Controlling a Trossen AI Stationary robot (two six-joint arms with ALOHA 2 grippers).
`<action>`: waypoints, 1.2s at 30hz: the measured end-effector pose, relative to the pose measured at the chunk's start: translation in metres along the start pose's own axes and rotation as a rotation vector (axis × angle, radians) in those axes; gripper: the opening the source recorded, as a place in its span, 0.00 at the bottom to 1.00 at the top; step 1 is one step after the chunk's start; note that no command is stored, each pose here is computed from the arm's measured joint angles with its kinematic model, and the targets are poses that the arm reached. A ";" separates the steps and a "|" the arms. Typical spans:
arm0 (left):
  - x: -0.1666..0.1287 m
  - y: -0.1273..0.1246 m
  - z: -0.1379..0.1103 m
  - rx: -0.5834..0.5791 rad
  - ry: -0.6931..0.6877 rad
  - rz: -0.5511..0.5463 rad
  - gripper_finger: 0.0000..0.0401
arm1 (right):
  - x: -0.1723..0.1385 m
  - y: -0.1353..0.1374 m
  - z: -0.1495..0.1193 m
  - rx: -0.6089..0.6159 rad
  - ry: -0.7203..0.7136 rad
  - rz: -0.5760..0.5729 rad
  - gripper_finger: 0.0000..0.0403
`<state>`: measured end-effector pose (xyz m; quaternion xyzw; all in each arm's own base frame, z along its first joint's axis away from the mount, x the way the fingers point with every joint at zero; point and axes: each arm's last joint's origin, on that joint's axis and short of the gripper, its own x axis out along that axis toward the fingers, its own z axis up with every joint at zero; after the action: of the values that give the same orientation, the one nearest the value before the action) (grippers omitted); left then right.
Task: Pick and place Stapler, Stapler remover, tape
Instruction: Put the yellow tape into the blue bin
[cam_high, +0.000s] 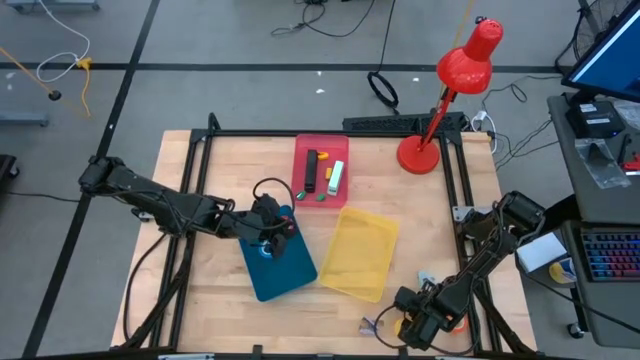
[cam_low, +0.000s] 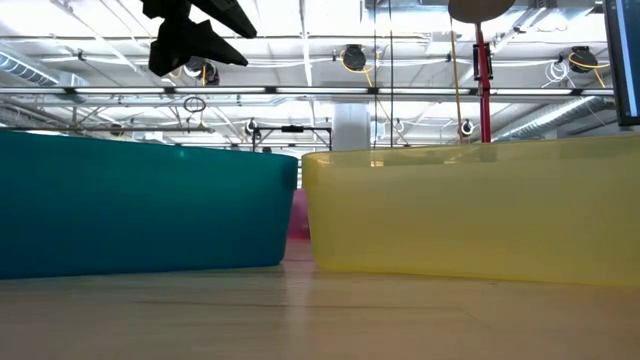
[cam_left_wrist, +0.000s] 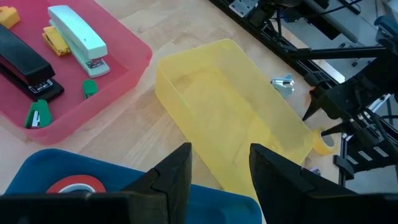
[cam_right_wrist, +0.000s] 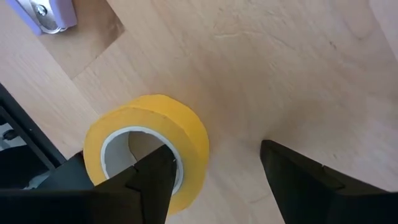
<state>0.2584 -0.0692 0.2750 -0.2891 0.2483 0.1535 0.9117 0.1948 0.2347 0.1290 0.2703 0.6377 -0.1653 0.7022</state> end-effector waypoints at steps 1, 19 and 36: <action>0.000 0.000 0.000 0.000 0.000 0.000 0.40 | 0.000 0.000 0.000 0.000 0.000 -0.002 0.55; 0.000 -0.026 0.014 0.023 -0.053 -0.364 0.40 | -0.103 0.011 0.025 -0.030 -0.471 0.488 0.08; 0.034 -0.062 0.012 -0.057 -0.273 -0.717 0.40 | -0.194 -0.020 0.125 -0.102 -1.094 0.648 0.08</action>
<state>0.3173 -0.1064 0.2935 -0.3599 0.0032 -0.1313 0.9237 0.2587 0.1233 0.3222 0.2920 0.0798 -0.0280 0.9527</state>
